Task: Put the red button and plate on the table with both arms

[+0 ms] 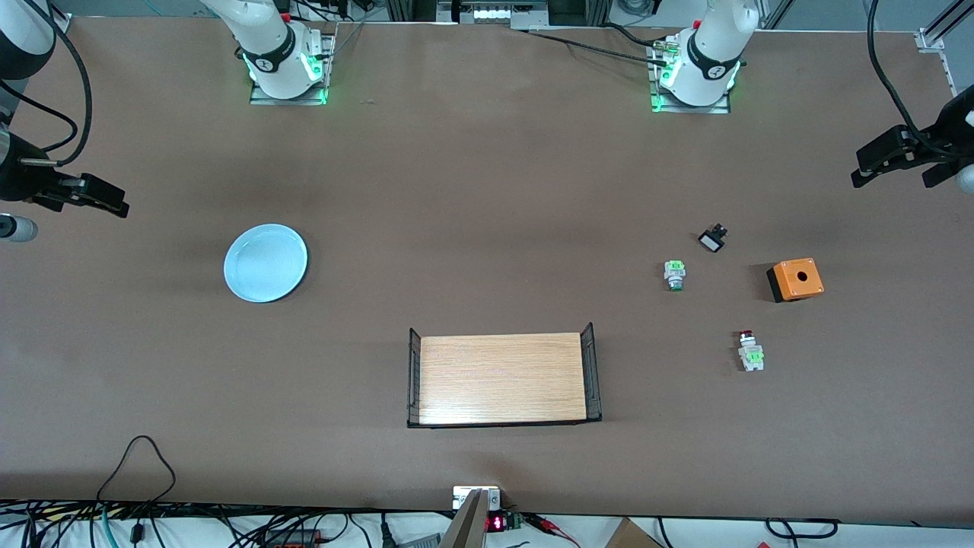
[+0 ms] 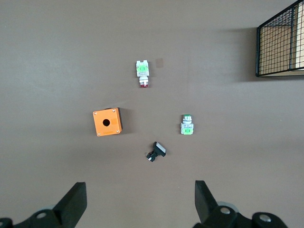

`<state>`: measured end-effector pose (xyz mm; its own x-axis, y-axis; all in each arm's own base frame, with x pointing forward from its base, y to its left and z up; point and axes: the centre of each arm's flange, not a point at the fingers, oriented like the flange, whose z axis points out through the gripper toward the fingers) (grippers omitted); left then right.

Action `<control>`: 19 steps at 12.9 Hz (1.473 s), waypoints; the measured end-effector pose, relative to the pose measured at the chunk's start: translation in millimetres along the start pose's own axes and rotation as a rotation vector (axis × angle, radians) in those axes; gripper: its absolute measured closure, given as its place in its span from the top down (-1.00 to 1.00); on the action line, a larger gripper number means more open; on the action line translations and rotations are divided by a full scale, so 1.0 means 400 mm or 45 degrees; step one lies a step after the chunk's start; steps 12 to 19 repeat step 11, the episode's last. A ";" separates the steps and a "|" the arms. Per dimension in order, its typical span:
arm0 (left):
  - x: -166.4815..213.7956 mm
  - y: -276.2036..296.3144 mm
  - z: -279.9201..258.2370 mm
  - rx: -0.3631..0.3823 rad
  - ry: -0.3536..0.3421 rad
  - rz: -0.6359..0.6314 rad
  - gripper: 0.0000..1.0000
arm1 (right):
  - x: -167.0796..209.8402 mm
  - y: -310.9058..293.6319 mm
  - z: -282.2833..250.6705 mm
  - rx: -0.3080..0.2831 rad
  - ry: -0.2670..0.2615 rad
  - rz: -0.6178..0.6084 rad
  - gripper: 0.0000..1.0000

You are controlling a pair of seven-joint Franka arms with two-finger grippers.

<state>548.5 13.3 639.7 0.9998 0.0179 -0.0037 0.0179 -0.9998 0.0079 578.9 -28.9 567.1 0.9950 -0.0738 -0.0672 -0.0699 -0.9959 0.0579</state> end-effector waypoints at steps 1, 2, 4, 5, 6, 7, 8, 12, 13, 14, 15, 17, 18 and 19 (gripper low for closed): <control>0.000 0.000 0.000 0.000 0.000 0.000 1.00 | -0.004 0.002 0.003 -0.001 -0.018 -0.004 1.00; 0.000 0.000 0.000 0.000 0.000 0.000 1.00 | -0.009 0.004 0.006 -0.001 -0.040 -0.011 1.00; 0.000 0.000 0.000 0.000 0.000 0.000 1.00 | -0.013 0.005 -0.003 0.000 -0.038 -0.014 1.00; 0.000 0.000 0.000 0.000 0.000 0.000 1.00 | -0.014 0.006 -0.012 0.000 -0.030 -0.013 1.00; 0.000 0.000 0.000 0.000 0.000 0.000 1.00 | -0.015 0.006 -0.022 0.005 -0.019 -0.013 1.00; 0.000 0.001 0.000 0.000 0.000 0.000 1.00 | -0.017 0.005 -0.032 0.012 -0.010 -0.012 1.00; 0.000 0.001 0.000 0.000 0.000 0.001 1.00 | -0.018 0.004 -0.037 0.018 -0.005 -0.012 1.00; 0.000 0.001 0.000 0.000 0.000 0.001 1.00 | -0.019 0.004 -0.038 0.020 -0.004 -0.013 1.00; 0.000 0.001 0.000 0.000 0.000 0.001 1.00 | -0.019 0.004 -0.038 0.020 -0.004 -0.013 1.00; 0.000 0.001 0.000 0.000 0.000 0.001 1.00 | -0.019 0.004 -0.038 0.020 -0.004 -0.013 1.00; 0.000 0.001 0.000 0.000 0.000 0.001 1.00 | -0.019 0.004 -0.038 0.020 -0.004 -0.013 1.00; 0.000 0.001 0.000 0.000 0.000 0.001 1.00 | -0.019 0.004 -0.038 0.020 -0.004 -0.013 1.00; 0.000 0.001 0.000 0.000 0.000 0.001 1.00 | -0.019 0.004 -0.038 0.020 -0.004 -0.013 1.00; 0.000 0.001 0.000 0.000 0.000 0.001 1.00 | -0.019 0.004 -0.038 0.020 -0.004 -0.013 1.00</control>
